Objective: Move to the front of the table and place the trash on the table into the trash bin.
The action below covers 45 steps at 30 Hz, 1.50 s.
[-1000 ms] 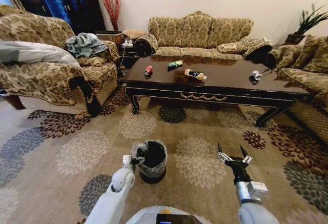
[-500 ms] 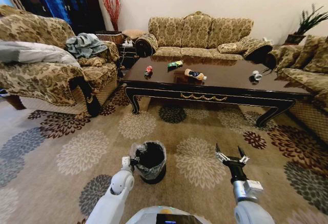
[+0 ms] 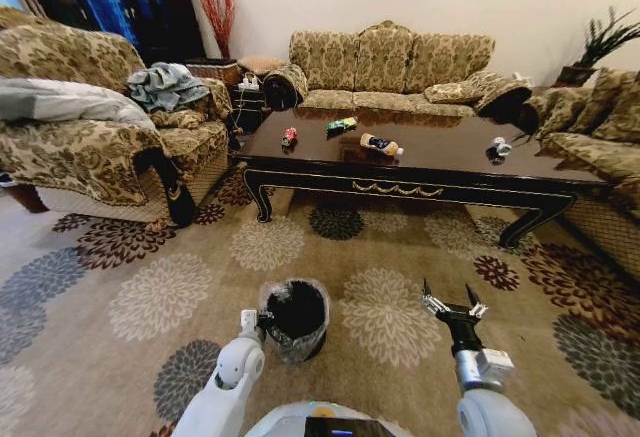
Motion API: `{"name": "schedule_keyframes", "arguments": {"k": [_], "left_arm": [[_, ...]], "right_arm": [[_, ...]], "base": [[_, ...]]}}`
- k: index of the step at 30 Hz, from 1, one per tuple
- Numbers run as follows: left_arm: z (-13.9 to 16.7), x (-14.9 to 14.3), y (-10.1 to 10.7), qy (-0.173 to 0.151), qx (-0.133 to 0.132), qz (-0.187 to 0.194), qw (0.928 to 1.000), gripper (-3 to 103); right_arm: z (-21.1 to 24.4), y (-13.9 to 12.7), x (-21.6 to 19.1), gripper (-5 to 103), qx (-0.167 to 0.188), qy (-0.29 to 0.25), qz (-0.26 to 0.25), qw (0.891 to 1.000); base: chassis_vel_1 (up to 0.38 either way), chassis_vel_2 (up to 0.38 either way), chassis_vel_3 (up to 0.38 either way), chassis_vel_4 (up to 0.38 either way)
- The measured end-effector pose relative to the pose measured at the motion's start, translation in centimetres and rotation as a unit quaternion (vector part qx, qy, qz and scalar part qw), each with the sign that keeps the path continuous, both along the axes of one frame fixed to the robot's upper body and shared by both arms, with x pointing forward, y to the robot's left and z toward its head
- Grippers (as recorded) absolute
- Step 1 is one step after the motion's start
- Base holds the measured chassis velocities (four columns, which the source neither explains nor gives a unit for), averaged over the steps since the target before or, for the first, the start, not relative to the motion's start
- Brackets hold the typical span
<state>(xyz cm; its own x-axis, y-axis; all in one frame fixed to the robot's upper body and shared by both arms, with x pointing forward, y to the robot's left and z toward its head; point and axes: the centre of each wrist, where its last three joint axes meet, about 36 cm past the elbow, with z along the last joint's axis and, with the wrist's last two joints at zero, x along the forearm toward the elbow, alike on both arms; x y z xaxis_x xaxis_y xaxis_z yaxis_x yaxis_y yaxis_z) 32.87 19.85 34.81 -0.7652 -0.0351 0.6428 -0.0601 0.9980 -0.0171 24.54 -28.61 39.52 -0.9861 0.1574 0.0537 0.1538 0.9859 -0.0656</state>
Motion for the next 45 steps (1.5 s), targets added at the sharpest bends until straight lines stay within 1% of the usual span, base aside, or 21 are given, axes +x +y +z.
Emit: {"name": "schedule_keyframes", "arguments": {"k": [2,4,6,7,8,10,12,13,15,16,18,19,20,21,25,28,31,33,34,36,45], "left_arm": [[1.5,-0.3,0.2,-0.021,-0.004,0.003,0.9998,2],[2.0,-0.4,0.3,-0.027,-0.004,0.003,0.9996,2],[3.6,-0.8,0.9,-0.046,-0.002,0.005,0.9989,2],[3.6,-0.8,0.9,-0.046,-0.002,0.005,0.9989,2],[3.9,-0.9,1.1,-0.05,-0.001,0.005,0.9987,2],[5.3,-0.9,2.4,-0.077,0.01,0.011,0.9969,2],[5.5,-0.9,2.7,-0.083,0.013,0.012,0.9964,2],[6.6,-0.6,4.4,-0.111,0.027,0.011,0.9933,2],[7.9,-0.5,6.3,-0.136,0.033,-0.008,0.9901,2],[7.9,-0.5,6.3,-0.136,0.033,-0.008,0.9901,2],[8.9,-0.5,7.6,-0.151,0.04,-0.027,0.9874,2],[9.9,-0.6,8.7,-0.164,0.05,-0.045,0.9841,2],[10.6,-0.7,9.1,-0.171,0.055,-0.055,0.9822,2],[10.6,-0.7,9.1,-0.171,0.055,-0.055,0.9822,2],[13.4,-1.7,9.9,-0.179,0.053,-0.084,0.9789,2],[13.7,-1.9,10.2,-0.175,0.052,-0.094,0.9787,2],[13.6,-1.9,10.3,-0.176,0.046,-0.089,0.9793,2],[13.5,-2.0,10.2,-0.179,0.018,-0.077,0.9805,2],[13.5,-2.0,10.2,-0.179,0.018,-0.077,0.9805,2],[13.6,-2.2,9.8,-0.18,0.003,-0.073,0.981,2],[14.1,-2.9,9.0,-0.174,-0.002,-0.066,0.9825,2]], "right_arm": [[0.1,-0.1,0.2,100,-0.001,-0.003,0.001,1.0],[0.2,-0.1,0.3,100,-0.001,-0.004,0.001,1.0],[0.6,0.2,1.0,100,0.0,-0.008,0.004,1.0],[0.6,0.2,1.0,100,0.0,-0.008,0.004,1.0],[0.8,0.3,1.3,100,0.0,-0.009,0.005,1.0],[1.6,0.3,2.2,100,-0.003,-0.016,0.01,1.0],[1.7,0.3,2.3,100,-0.004,-0.017,0.011,1.0],[2.4,0.2,3.0,100,-0.006,-0.022,0.015,1.0],[3.2,0.0,3.5,100,-0.01,-0.025,0.021,0.999],[3.2,0.0,3.5,100,-0.01,-0.025,0.021,0.999],[4.1,-0.3,3.7,100,-0.013,-0.023,0.035,0.999],[5.1,-0.6,3.8,100,-0.014,-0.017,0.054,0.998],[5.9,-0.7,3.9,100,-0.012,-0.018,0.067,0.998],[5.9,-0.7,3.9,100,-0.012,-0.018,0.067,0.998],[9.3,-1.0,4.4,100,-0.013,-0.036,0.096,0.995],[10.6,-0.8,4.3,100,-0.014,-0.045,0.107,0.993],[11.0,-0.6,4.2,100,-0.013,-0.049,0.11,0.993],[11.0,-0.4,4.0,100,-0.008,-0.049,0.11,0.993],[11.0,-0.4,4.0,100,-0.008,-0.049,0.11,0.993],[10.5,-0.4,4.1,100,-0.004,-0.046,0.108,0.993],[10.4,-0.4,4.1,100,-0.001,-0.051,0.104,0.993]], "base": [[0.0,0.0,0.0,0.0],[0.0,0.0,0.0,0.0],[0.0,0.0,0.0,0.0],[0.0,0.0,0.0,0.0],[0.0,0.0,0.0,0.0],[0.0,0.0,0.0,0.0],[0.0,0.0,0.0,0.0],[0.0,0.0,0.0,0.0],[0.0,0.0,0.0,0.0],[0.0,0.0,0.0,0.0],[0.0,0.0,0.0,0.0],[0.0,0.0,0.0,0.0],[0.0,0.0,0.0,0.0],[0.0,0.0,0.0,0.0],[0.0,0.0,0.0,0.0],[0.0,0.0,0.0,0.0],[0.0,0.0,0.0,0.0],[0.0,0.0,0.0,0.0],[0.0,0.0,0.0,0.0],[0.0,0.0,0.0,0.0],[0.0,0.0,0.0,0.0]]}}
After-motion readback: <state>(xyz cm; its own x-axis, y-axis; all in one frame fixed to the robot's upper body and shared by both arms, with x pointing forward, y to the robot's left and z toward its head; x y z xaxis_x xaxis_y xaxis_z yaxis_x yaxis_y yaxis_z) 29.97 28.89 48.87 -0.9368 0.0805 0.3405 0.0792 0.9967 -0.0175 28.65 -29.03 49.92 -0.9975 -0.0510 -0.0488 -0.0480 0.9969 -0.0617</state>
